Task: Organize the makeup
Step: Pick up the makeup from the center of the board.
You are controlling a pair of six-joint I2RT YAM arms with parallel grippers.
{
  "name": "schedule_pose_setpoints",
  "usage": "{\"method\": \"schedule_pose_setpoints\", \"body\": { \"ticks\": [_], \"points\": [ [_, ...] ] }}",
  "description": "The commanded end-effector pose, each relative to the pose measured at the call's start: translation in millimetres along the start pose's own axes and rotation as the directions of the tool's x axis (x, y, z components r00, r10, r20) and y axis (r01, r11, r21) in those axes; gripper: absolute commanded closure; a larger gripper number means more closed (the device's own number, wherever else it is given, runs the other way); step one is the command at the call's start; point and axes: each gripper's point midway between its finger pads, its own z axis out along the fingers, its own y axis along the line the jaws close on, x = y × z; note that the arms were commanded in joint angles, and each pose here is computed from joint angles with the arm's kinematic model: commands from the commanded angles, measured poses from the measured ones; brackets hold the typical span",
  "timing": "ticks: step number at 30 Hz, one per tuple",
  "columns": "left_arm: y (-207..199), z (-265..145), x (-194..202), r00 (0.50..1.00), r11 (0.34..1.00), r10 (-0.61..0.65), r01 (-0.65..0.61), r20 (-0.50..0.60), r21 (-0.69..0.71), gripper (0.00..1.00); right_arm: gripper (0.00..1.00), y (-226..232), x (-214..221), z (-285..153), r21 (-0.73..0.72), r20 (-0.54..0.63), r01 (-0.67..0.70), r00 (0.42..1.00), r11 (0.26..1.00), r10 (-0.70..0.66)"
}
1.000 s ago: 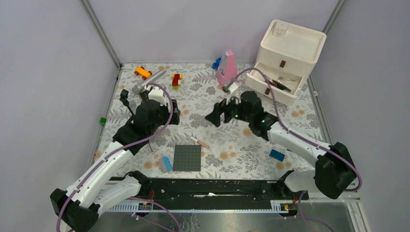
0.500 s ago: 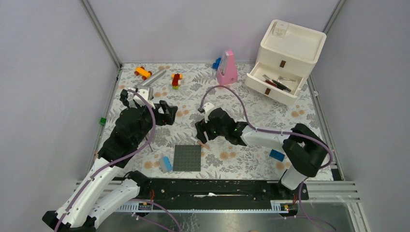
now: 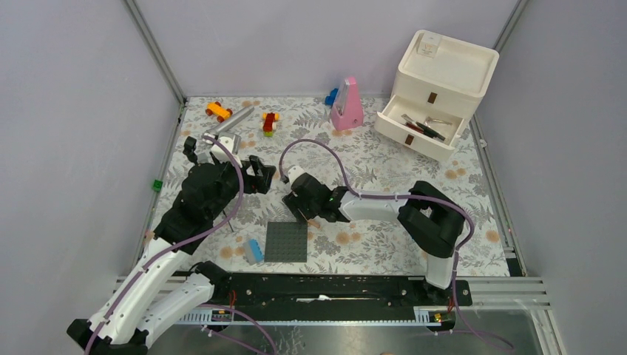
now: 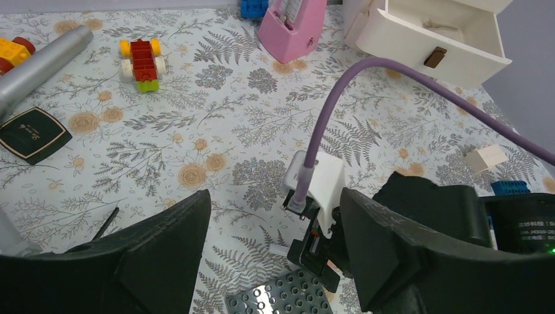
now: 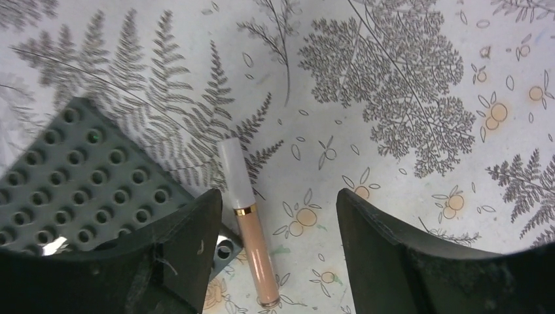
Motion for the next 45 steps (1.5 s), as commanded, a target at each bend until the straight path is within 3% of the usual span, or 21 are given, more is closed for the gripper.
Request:
{"method": "schedule_pose_setpoints", "body": {
  "ticks": [1, 12, 18, 24, 33, 36, 45],
  "points": [
    [-4.3, -0.1, -14.9, 0.998, 1.0, 0.008, -0.009, 0.058, 0.025, 0.22, 0.3, -15.1, 2.8, 2.3, 0.108, -0.045, 0.056, 0.998, 0.993, -0.051],
    [-4.3, 0.5, -14.5, 0.998, 1.0, 0.006, -0.007, 0.056, 0.028, 0.22, 0.29, -1.8, 6.6, 9.6, 0.046, -0.049, 0.025, 0.999, 0.999, -0.023],
    [-2.7, 11.7, -6.6, 1.0, 1.0, 0.006, -0.006, 0.004, 0.013, 0.21, 0.53, 1.0, 22.1, 15.0, 0.032, -0.118, 0.034, 0.993, 0.999, -0.03],
    [-2.5, 48.7, 24.1, 0.97, 0.999, -0.018, 0.006, -0.243, -0.048, 0.25, 0.61, 1.5, 38.7, 15.5, 0.033, -0.159, 0.005, 0.987, 0.999, 0.0],
    [-3.9, 57.0, 18.5, 0.967, 0.998, 0.024, -0.038, -0.253, -0.048, 0.24, 0.89, 2.3, 58.5, 12.8, 0.019, -0.234, 0.008, 0.972, 1.0, -0.004],
    [-3.1, 53.9, 24.3, 0.965, 0.998, 0.027, -0.039, -0.26, -0.043, 0.24, 1.0, -9.9, 56.5, 6.2, 0.064, -0.226, 0.016, 0.974, 0.998, -0.001],
    [-3.2, 40.9, 19.1, 0.98, 0.999, 0.02, -0.026, -0.199, -0.03, 0.22, 1.0, -107.7, 26.5, -37.4, 0.257, -0.161, -0.028, 0.984, 0.966, 0.071]
  ]
}}
